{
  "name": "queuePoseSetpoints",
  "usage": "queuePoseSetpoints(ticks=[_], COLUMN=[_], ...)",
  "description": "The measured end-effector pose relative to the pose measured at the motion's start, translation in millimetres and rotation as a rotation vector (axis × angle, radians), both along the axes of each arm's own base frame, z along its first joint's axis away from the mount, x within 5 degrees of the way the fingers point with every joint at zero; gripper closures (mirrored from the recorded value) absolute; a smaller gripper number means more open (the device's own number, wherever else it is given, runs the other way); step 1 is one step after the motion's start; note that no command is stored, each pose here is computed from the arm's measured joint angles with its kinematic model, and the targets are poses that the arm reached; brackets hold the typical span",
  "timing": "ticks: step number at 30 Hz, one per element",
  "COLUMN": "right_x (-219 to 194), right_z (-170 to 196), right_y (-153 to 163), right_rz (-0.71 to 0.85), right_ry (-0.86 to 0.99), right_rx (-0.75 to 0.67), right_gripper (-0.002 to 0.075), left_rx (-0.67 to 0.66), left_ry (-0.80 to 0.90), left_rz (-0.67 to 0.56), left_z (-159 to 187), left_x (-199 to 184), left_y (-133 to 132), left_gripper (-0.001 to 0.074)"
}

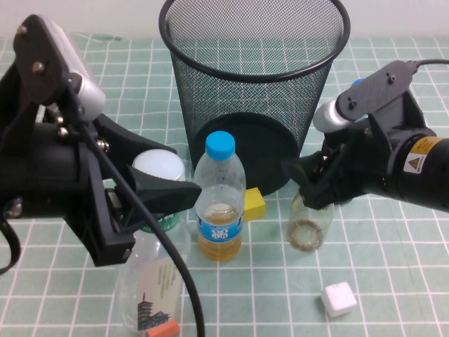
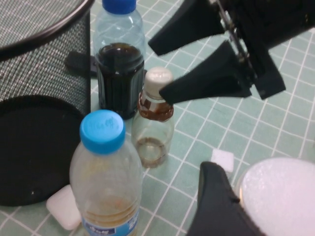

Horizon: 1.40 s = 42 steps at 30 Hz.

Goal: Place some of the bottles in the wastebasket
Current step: Pick up a bottle from the table with right arm

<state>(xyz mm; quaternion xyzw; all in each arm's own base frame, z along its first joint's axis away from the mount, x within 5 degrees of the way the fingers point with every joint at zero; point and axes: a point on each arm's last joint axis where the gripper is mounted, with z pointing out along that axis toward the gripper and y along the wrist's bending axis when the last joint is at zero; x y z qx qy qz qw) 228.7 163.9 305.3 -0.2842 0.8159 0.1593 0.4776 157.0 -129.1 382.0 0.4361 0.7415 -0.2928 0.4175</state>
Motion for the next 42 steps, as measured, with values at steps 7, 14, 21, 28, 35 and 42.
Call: queuePoseSetpoints(ticks=[7, 14, 21, 28, 35, 42], right_x=[8, 13, 22, 30, 32, 14], right_z=[1, -3, -21, -41, -45, -13], right_y=[-11, -19, -13, -8, -7, -13], right_rz=[-0.061, -0.089, -0.092, -0.090, -0.088, -0.071], right_ry=[-0.001, 0.028, 0.088, 0.142, 0.157, 0.243], right_rx=[0.018, 0.003, -0.024, -0.063, -0.074, -0.069], right_gripper=[0.0186, 0.0185, 0.0183, 0.0183, 0.0406, 0.0430], left_rx=[0.005, 0.007, 0.007, 0.009, 0.005, 0.021], left_ry=[0.008, 0.010, 0.014, 0.017, 0.025, 0.026], left_rz=[0.009, 0.009, 0.007, 0.004, 0.009, 0.059], left_z=[-1, -1, -1, -1, -1, 7], left_x=[0, 0, 0, 0, 0, 1], left_y=[1, 1, 1, 1, 1, 4], left_gripper=[0.0400, 0.0400, 0.0400, 0.0400, 0.0400, 0.0400])
